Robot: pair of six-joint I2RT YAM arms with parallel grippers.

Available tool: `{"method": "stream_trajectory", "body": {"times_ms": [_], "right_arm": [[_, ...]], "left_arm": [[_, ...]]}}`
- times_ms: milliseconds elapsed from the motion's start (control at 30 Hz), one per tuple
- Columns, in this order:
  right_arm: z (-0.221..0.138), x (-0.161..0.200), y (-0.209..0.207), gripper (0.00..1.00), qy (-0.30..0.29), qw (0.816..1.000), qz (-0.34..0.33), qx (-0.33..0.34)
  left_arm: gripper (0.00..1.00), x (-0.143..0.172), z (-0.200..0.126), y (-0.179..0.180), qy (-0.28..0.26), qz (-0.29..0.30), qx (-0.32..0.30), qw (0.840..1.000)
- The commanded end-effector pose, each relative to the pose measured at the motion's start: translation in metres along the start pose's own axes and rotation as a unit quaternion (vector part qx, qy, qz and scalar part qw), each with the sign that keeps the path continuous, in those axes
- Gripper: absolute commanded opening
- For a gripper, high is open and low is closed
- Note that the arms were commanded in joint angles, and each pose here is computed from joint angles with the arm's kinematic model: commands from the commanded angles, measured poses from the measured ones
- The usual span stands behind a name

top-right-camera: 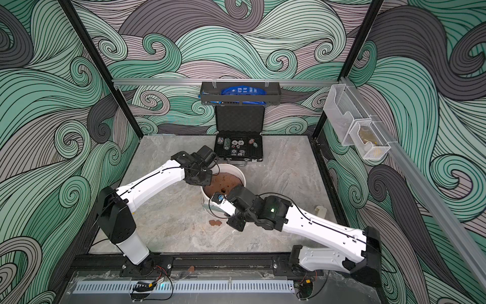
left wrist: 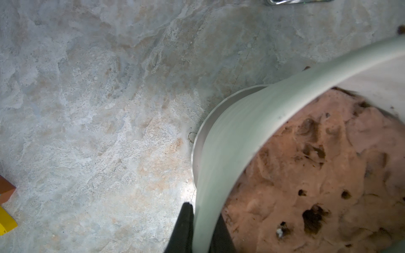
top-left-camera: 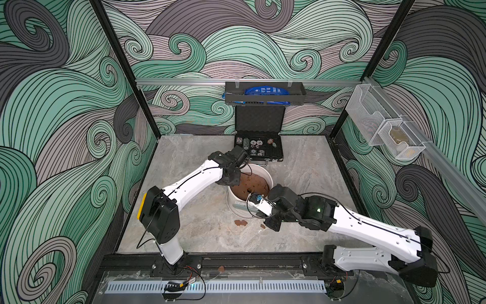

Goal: Scrub the dried mud off the ceramic pot
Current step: Brush off the soil from the pot.

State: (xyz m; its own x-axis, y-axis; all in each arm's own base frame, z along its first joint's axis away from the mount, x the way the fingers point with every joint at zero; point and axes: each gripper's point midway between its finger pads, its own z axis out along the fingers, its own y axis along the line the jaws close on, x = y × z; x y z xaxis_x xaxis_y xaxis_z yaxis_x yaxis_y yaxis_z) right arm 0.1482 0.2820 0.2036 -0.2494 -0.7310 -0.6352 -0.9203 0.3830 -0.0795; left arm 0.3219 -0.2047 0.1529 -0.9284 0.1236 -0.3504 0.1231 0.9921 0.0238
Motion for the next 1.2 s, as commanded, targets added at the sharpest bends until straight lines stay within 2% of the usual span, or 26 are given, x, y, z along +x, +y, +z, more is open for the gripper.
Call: {"method": "stream_trajectory", "body": {"times_ms": [0,367,500,633,1000,1167], "right_arm": [[-0.001,-0.006,-0.004,0.00,-0.005,1.000,-0.022,-0.001],[0.017,0.013,-0.006,0.00,0.043,0.999,-0.010,-0.002],[0.023,0.029,-0.027,0.00,0.082,0.994,0.026,0.063],[0.022,0.028,-0.036,0.00,0.091,0.991,0.043,0.083],[0.022,0.046,-0.022,0.00,0.122,0.992,-0.009,0.042],[0.010,0.032,-0.008,0.00,0.080,0.996,-0.032,0.000]], "left_arm": [[0.11,-0.017,-0.006,-0.004,-0.026,0.042,0.020,0.999],[0.11,-0.018,-0.001,0.002,-0.018,0.043,0.021,0.999],[0.11,-0.018,-0.002,0.001,-0.017,0.045,0.026,0.999],[0.11,-0.019,-0.001,0.002,-0.016,0.048,0.029,0.998],[0.10,-0.028,0.005,0.002,-0.018,0.092,0.045,0.995],[0.09,-0.033,0.005,-0.002,-0.020,0.111,0.058,0.992]]}}
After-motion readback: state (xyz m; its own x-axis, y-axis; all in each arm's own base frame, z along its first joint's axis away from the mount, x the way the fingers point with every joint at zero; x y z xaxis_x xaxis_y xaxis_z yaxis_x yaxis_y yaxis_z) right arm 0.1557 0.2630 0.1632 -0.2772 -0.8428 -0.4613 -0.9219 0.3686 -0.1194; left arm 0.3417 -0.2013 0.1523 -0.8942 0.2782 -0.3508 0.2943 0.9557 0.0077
